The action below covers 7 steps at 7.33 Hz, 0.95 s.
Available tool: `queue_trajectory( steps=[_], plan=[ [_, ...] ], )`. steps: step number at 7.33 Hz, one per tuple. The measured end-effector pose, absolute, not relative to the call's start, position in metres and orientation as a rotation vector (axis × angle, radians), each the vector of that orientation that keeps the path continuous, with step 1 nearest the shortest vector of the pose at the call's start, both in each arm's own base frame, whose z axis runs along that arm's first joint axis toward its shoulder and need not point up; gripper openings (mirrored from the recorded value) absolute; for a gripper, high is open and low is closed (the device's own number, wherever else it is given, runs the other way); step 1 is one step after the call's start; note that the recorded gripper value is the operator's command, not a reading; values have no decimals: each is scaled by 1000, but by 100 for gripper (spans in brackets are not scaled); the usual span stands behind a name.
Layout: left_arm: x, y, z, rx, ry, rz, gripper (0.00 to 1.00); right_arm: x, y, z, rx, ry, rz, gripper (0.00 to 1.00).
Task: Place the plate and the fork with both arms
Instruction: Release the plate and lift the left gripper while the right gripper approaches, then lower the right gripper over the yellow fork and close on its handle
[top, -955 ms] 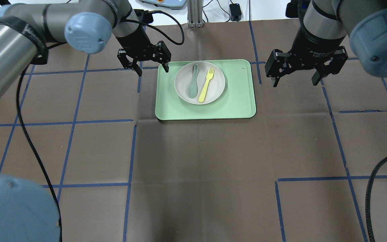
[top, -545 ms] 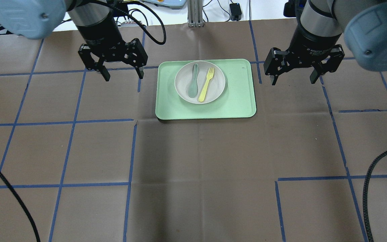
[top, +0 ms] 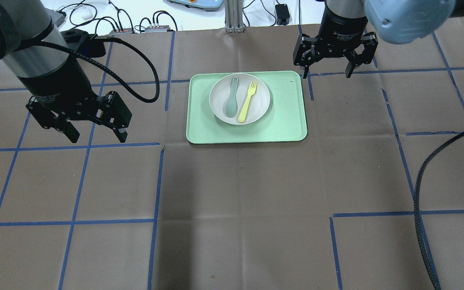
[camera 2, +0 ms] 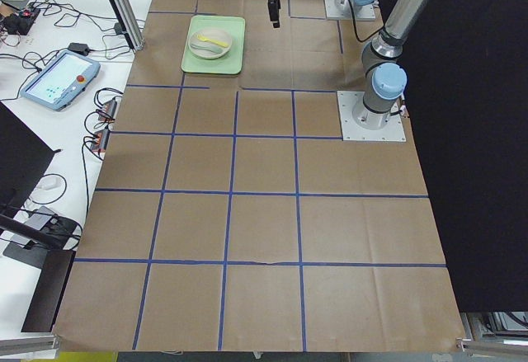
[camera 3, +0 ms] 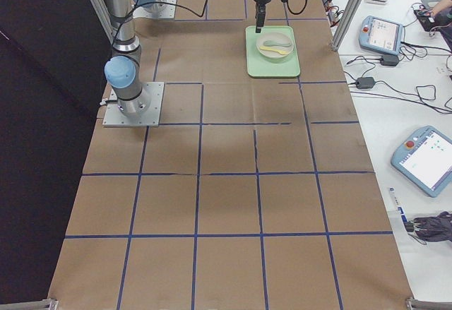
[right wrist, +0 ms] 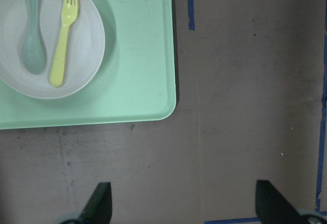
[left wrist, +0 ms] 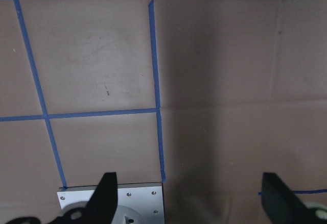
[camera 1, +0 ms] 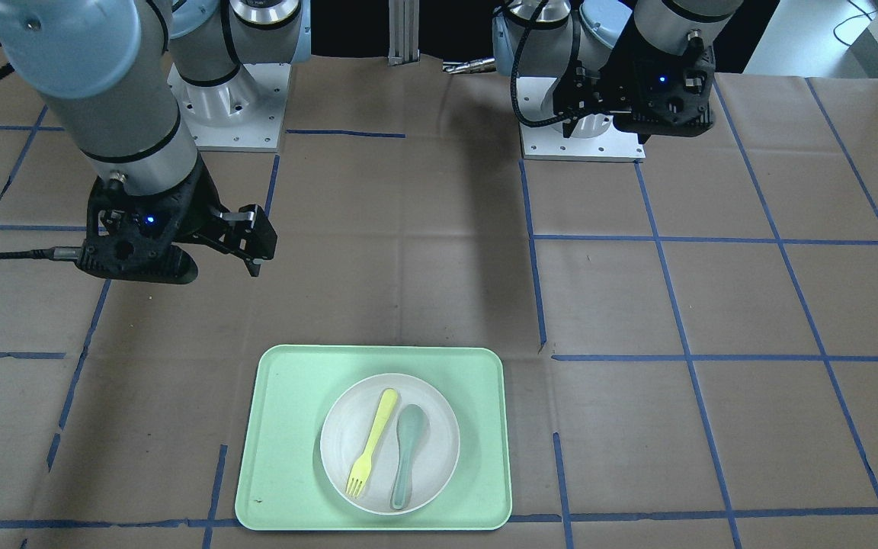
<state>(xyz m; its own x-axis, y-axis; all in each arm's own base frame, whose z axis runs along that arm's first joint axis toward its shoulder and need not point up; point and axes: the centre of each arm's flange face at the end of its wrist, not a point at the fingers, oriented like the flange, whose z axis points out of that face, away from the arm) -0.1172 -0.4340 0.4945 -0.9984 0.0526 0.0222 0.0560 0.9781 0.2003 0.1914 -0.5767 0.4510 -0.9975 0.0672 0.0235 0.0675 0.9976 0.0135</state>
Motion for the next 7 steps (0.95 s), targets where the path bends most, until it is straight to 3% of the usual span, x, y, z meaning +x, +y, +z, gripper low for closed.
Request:
queue_trajectory(
  steps=[7],
  plan=[
    [-121, -441, 469, -156, -3123, -242, 99, 341, -654, 332, -253, -3115, 31, 99]
  ],
)
